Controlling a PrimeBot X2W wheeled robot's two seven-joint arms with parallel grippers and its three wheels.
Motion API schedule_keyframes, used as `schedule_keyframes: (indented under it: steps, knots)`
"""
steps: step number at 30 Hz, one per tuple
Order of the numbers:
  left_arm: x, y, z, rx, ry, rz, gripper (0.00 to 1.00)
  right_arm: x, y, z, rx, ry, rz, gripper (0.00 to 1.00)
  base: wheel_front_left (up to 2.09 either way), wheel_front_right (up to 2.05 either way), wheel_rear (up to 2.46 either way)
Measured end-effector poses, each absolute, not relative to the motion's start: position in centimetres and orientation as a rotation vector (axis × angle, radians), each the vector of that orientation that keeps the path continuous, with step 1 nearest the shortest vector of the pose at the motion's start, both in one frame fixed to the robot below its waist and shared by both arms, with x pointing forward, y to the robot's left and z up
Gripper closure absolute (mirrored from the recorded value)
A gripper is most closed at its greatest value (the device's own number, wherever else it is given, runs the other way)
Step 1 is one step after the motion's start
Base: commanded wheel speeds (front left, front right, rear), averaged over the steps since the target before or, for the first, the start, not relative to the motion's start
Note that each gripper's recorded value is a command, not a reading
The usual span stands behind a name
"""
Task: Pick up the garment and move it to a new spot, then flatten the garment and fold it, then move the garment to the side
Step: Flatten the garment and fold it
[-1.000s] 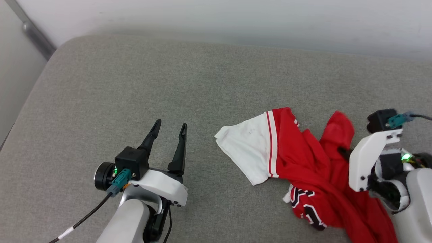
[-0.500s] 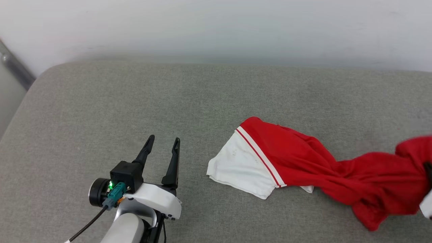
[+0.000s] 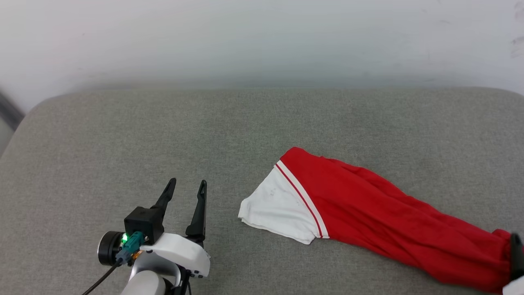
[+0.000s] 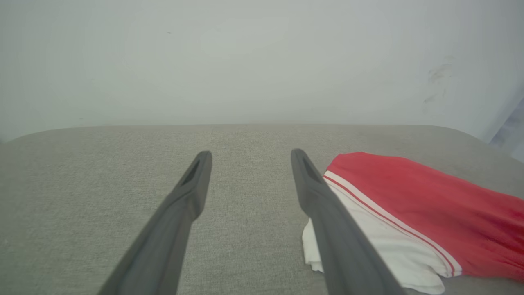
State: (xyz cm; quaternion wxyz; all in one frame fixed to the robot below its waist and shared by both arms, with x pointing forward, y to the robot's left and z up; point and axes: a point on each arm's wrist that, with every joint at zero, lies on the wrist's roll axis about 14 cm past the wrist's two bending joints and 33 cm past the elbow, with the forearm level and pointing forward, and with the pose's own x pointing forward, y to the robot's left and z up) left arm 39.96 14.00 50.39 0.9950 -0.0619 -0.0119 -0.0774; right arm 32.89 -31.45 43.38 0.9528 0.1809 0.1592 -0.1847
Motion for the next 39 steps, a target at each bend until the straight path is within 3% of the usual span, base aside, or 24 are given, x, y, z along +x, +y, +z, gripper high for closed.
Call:
schedule_keyframes:
  steps: [4, 8, 13, 21, 28, 34, 39]
  knots:
    - [39.4, 14.2, 50.5, -0.117, -0.020, -0.154, 0.00, 34.7, -31.4, 47.1, 0.301, 0.155, -0.355, 0.00, 0.00, 0.00, 0.00]
    - [38.8, 14.5, 50.7, -0.111, -0.019, -0.146, 0.00, 35.5, -30.4, 49.0, 0.238, 0.093, -0.314, 0.00, 0.00, 0.00, 0.00]
    - [37.7, 15.9, 50.8, -0.098, -0.017, -0.114, 0.00, 37.2, -24.8, 52.7, 0.123, -0.006, -0.128, 0.00, 0.00, 0.00, 0.00]
    - [36.3, 16.9, 50.5, -0.095, 0.003, -0.084, 0.00, 36.0, -18.7, 52.6, 0.081, -0.009, 0.053, 0.00, 0.00, 0.00, 0.00]
    - [36.3, 16.8, 49.8, -0.074, 0.047, -0.090, 0.00, 34.2, -17.3, 51.9, 0.076, 0.016, 0.095, 0.00, 0.00, 0.00, 0.00]
    - [38.7, 12.8, 50.5, -0.058, 0.096, -0.225, 0.00, 33.7, -17.2, 52.3, 0.080, 0.010, 0.096, 0.00, 0.00, 0.00, 0.00]
    - [40.1, 8.4, 49.1, -0.025, 0.257, -0.386, 0.00, 33.7, -17.3, 52.0, 0.078, 0.027, 0.090, 0.00, 0.00, 0.00, 0.00]
